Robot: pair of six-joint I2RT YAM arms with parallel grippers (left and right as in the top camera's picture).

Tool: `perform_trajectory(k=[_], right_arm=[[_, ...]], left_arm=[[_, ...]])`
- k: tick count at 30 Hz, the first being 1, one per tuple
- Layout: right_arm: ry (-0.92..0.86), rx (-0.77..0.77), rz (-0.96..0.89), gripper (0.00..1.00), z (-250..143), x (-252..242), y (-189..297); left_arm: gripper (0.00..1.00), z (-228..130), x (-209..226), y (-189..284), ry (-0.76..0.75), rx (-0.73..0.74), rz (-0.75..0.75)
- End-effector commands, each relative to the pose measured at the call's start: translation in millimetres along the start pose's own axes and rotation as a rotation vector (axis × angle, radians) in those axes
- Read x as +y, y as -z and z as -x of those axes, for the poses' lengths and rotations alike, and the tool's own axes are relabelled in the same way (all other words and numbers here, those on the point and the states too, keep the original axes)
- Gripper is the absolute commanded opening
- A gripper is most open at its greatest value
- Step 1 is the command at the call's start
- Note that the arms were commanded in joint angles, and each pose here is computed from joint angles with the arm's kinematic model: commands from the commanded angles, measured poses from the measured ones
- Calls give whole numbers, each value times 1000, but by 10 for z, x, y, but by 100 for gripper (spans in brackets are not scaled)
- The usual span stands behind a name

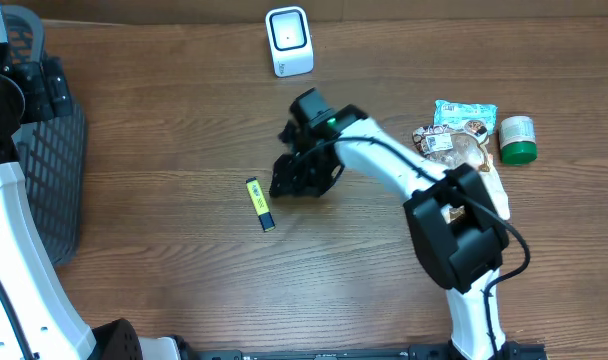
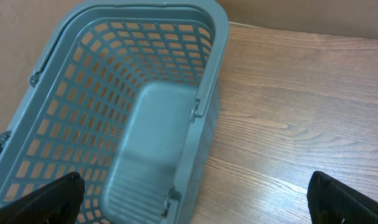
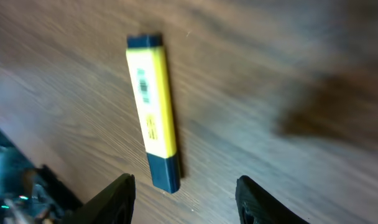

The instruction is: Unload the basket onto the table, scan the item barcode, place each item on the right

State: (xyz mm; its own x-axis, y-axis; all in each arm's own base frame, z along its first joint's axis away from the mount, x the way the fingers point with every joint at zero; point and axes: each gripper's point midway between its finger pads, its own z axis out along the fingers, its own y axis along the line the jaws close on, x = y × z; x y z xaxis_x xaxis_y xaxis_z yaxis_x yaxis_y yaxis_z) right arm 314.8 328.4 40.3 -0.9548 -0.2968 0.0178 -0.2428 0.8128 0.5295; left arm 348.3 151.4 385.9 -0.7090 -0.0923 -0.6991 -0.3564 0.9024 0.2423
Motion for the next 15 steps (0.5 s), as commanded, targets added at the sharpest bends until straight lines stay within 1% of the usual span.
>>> perform_trajectory(k=[1,9,15], right_arm=[[32,-18,-84,54,-19,33,-82],[31,-12,-219,49,-182,-105,-263],[80,-28,-255,46,-218,-11,-351]], left_arm=[[99,20,-33,-19,-17,-2,-4],[100,20,-33,-19,-17,-2,-4],[100,20,-33,-19,-17,-2,-4]])
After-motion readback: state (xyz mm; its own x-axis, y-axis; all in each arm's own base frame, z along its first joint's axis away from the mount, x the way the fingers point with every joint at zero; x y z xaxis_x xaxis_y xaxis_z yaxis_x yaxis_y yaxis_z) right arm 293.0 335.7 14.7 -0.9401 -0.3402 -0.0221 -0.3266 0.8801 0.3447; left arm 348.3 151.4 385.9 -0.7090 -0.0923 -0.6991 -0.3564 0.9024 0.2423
